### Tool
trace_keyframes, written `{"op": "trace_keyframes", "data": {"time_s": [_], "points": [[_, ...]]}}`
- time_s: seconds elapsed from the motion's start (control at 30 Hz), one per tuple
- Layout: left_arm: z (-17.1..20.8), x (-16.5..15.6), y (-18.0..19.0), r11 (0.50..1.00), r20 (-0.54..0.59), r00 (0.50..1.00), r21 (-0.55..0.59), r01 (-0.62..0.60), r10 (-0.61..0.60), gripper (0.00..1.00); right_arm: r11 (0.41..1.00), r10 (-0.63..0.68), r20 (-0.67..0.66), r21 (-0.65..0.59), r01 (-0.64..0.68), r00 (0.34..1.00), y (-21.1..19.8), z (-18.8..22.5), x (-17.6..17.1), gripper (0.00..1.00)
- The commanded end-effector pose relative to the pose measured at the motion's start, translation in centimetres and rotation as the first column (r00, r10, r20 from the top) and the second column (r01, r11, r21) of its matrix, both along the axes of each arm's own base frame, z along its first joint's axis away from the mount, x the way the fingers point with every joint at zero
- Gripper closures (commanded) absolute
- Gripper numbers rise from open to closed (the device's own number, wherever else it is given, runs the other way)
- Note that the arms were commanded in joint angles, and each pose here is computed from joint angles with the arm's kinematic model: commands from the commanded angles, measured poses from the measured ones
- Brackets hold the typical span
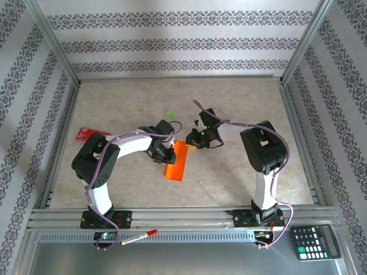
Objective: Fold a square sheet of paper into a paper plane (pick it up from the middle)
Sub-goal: Hold the square sheet of paper at the center of the table.
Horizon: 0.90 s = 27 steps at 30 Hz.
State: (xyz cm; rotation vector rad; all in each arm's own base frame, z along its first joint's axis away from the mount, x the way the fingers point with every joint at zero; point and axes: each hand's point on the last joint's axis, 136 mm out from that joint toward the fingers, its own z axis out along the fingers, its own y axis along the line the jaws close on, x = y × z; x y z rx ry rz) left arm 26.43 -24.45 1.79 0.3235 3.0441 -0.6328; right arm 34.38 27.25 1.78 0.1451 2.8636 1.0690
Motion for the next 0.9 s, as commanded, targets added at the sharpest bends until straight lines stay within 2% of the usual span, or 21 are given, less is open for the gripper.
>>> {"op": "trace_keyframes", "data": {"time_s": [0.0,0.23,0.87], "points": [[-1.68,-2.34,1.38,0.997,-0.104,0.994,0.068,0.044,-0.037,0.78,1.0,0.007,0.065,-0.002,-0.007,0.998,0.71,-0.72,1.81,0.8],[-1.68,-2.25,1.54,0.995,-0.103,0.994,0.081,0.051,-0.042,0.78,1.0,0.012,0.062,-0.004,-0.011,0.998,0.76,-0.77,1.79,0.8],[-2.28,-1.87,2.09,0.994,-0.078,0.996,0.106,-0.033,0.041,0.77,1.0,0.008,0.068,0.003,-0.008,0.998,0.45,0.02,1.07,0.8]]}}
